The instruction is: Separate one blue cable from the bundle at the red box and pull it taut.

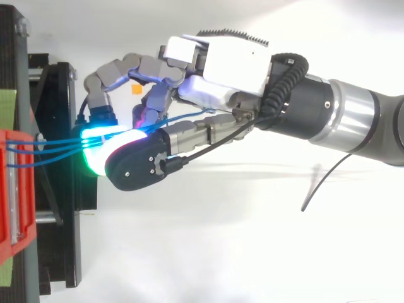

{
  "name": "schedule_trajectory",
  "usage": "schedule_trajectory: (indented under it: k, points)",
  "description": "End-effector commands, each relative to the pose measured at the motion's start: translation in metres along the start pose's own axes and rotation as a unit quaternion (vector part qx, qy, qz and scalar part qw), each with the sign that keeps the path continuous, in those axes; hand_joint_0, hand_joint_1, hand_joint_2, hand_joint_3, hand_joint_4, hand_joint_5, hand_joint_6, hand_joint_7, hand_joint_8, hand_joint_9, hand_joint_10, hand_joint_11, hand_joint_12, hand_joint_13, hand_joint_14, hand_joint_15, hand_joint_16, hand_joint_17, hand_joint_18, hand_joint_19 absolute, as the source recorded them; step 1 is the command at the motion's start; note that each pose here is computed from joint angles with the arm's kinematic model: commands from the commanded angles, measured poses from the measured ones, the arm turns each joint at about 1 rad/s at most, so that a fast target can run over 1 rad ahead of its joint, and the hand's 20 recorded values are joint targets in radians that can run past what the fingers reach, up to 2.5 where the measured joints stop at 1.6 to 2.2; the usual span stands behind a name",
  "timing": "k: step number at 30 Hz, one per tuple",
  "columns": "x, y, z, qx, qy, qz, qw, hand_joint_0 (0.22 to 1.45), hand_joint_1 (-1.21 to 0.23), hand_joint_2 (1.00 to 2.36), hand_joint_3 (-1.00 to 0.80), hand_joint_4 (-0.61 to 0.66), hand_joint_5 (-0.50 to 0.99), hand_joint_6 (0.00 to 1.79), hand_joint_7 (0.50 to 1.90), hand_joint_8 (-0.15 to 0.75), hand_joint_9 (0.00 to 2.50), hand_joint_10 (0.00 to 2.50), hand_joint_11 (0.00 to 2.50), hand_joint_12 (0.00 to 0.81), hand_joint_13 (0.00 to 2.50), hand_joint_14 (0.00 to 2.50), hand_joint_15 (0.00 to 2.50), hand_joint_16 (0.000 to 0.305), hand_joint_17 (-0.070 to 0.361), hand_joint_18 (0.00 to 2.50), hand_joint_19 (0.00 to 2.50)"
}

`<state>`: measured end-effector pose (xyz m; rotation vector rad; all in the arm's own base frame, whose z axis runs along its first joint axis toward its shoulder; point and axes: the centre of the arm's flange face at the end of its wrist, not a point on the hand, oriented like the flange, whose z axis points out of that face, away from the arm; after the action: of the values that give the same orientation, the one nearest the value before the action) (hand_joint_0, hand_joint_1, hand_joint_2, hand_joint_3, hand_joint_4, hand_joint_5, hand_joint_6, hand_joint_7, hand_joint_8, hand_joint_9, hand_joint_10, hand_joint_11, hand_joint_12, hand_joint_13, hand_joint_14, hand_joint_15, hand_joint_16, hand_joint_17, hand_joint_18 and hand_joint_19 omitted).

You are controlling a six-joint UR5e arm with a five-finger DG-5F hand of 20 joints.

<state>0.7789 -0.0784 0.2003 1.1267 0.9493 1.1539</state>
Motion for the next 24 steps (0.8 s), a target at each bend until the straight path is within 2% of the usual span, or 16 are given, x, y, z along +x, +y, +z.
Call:
schedule_trajectory:
  k: [1,5,6,7,9,11,12,16,20,24]
  points:
    - [0.0,-0.0002,0.0,0.0,0.0,0.0,1.0,0.64,-0.8,1.02,-0.21,0.02,-0.18,0.86,1.26,0.27,1.42,0.02,1.75,0.372,1.2,0.03,1.07,0.054,0.122,0.94,0.89]
    - [0.0001,-0.0002,0.0,0.0,0.001,0.0,1.0,0.68,-0.84,1.01,-0.33,0.03,-0.19,0.87,1.23,0.263,1.4,0.02,1.76,0.365,1.18,0.03,1.07,0.054,0.121,0.92,0.87]
    - [0.0001,-0.0002,0.0,0.0,0.001,0.0,1.0,0.68,-0.84,1.0,-0.48,0.04,-0.19,0.87,1.23,0.268,1.39,0.02,1.74,0.363,1.18,0.03,1.06,0.054,0.121,0.92,0.87]
    - [0.0001,-0.0002,0.0,0.0,0.001,0.0,1.0,0.66,-0.82,1.0,-0.5,0.04,-0.18,0.87,1.22,0.272,1.4,0.02,1.73,0.364,1.18,0.03,1.05,0.054,0.121,0.92,0.87]
    - [0.0001,0.001,0.0001,-0.001,0.001,0.0,1.0,0.61,-0.76,1.0,-0.5,0.04,-0.18,0.87,1.21,0.273,1.41,0.02,1.72,0.366,1.19,0.03,1.06,0.054,0.121,0.92,0.88]
    - [0.0001,0.001,0.0001,-0.001,0.001,0.0,1.0,0.56,-0.63,1.0,-0.5,0.06,-0.17,0.86,1.21,0.282,1.46,0.02,1.71,0.372,1.22,0.03,1.05,0.055,0.124,0.95,0.88]
    - [0.0001,-0.0002,0.0,0.0,0.001,0.0,1.0,0.58,-0.49,1.0,-0.5,0.05,-0.17,0.86,1.21,0.272,1.48,0.02,1.73,0.368,1.23,0.03,1.05,0.054,0.123,0.96,0.89]
    - [0.0,-0.0002,0.0,0.0,0.0,0.0,1.0,0.61,-0.35,1.0,-0.5,0.04,-0.16,0.85,1.21,0.254,1.5,0.02,1.75,0.358,1.25,0.03,1.06,0.053,0.119,0.96,0.9]
    - [0.0,-0.0002,0.0,0.0,0.0,0.0,1.0,0.63,-0.36,1.0,-0.5,0.03,-0.16,0.85,1.21,0.261,1.5,0.02,1.75,0.362,1.25,0.03,1.06,0.053,0.12,0.97,0.9]
    - [0.0001,0.0005,0.0005,-0.001,0.0,0.0,1.0,0.64,-0.51,1.01,-0.41,0.04,-0.16,0.84,1.22,0.271,1.5,0.03,1.75,0.363,1.25,0.03,1.07,0.054,0.121,0.96,0.9]
